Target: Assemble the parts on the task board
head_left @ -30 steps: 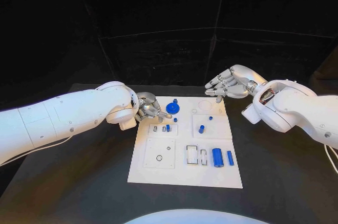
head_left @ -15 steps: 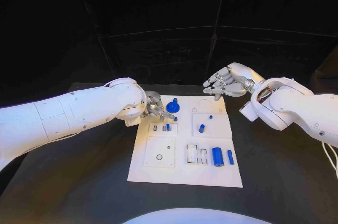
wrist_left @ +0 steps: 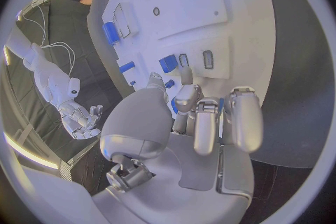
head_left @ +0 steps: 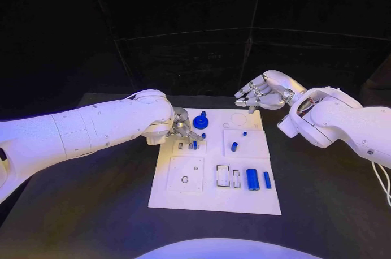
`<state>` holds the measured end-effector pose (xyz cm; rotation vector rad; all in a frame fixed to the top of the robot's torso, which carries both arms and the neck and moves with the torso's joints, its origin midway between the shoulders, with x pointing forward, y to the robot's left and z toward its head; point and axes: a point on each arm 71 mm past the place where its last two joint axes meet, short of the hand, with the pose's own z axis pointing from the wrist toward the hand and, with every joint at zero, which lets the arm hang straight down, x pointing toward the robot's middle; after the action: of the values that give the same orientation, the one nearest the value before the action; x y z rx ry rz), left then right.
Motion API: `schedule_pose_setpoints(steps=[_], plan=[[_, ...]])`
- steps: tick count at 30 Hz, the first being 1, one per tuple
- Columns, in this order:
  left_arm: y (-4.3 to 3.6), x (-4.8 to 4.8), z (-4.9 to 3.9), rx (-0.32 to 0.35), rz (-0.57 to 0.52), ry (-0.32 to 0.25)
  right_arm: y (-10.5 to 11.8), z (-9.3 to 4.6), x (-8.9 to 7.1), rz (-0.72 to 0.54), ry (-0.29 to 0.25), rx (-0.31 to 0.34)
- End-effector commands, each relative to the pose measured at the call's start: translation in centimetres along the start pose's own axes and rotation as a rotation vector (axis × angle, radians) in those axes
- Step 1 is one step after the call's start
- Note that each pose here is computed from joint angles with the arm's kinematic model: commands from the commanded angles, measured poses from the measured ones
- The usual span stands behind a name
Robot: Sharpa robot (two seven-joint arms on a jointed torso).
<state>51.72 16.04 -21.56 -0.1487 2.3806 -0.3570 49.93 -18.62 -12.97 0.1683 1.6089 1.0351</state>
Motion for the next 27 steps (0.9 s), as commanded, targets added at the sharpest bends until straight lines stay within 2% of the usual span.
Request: schedule_pose_setpoints(steps=[1,10,27], plan=[[-0.16,0.04,0.02,-0.005,0.023,0.013,0.08,0.08,-0.12,-0.007,-0.006,-0.004],[-0.75,0.19,0.07,0.015,0.025,0.010,-0.19,0.14,-0.20,-0.009,-0.004,0.009],[-1.06,0.59,0.20,0.019,0.041,0.032,-0.43,0.30,-0.14,-0.009,0.009,0.025]])
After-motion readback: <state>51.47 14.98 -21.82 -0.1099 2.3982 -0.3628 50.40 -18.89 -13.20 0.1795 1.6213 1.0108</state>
